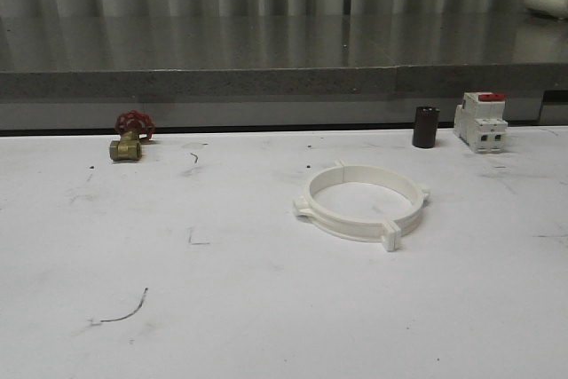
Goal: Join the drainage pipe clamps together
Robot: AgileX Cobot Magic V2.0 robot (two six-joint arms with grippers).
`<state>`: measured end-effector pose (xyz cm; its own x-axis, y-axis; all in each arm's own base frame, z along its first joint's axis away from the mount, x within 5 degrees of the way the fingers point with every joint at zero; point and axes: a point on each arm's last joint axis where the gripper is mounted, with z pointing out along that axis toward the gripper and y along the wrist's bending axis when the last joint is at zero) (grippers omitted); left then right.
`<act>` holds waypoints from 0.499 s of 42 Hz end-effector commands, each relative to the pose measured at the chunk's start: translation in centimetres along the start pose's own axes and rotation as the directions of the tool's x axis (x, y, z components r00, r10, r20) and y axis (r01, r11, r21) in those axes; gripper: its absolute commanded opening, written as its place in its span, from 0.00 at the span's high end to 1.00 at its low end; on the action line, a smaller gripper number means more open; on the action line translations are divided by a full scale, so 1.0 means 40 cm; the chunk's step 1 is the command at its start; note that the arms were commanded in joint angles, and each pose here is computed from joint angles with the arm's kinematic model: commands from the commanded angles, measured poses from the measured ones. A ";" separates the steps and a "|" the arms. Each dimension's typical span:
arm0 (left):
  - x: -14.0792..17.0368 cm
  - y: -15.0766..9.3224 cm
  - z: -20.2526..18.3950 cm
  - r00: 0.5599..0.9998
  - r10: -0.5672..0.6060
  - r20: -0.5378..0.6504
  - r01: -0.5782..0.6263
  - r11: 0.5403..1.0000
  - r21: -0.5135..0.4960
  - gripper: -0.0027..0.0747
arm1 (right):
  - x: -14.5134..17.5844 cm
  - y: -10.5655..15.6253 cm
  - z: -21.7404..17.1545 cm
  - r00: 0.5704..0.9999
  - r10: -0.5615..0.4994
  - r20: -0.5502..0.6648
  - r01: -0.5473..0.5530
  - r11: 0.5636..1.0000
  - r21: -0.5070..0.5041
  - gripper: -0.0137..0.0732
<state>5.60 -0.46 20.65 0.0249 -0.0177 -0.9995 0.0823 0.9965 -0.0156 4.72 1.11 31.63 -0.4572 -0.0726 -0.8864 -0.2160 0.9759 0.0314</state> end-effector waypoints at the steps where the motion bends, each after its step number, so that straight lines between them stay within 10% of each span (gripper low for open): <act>1: -0.002 -0.001 -0.001 0.997 -0.002 0.075 0.001 1.000 0.009 0.99 | 0.001 -0.006 0.015 0.987 0.008 0.163 -0.014 0.999 0.037 0.92; 21: -0.002 -0.001 -0.001 0.997 -0.002 0.075 0.001 1.000 0.009 0.99 | 0.231 -0.035 0.135 0.839 0.027 0.544 -0.120 0.984 0.135 0.92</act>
<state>5.60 -0.46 20.65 0.0256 -0.0177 -0.9995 0.0823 0.9965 -0.0156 5.57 0.32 19.57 -0.0920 0.0730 -0.9931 -0.0450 0.9960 0.0774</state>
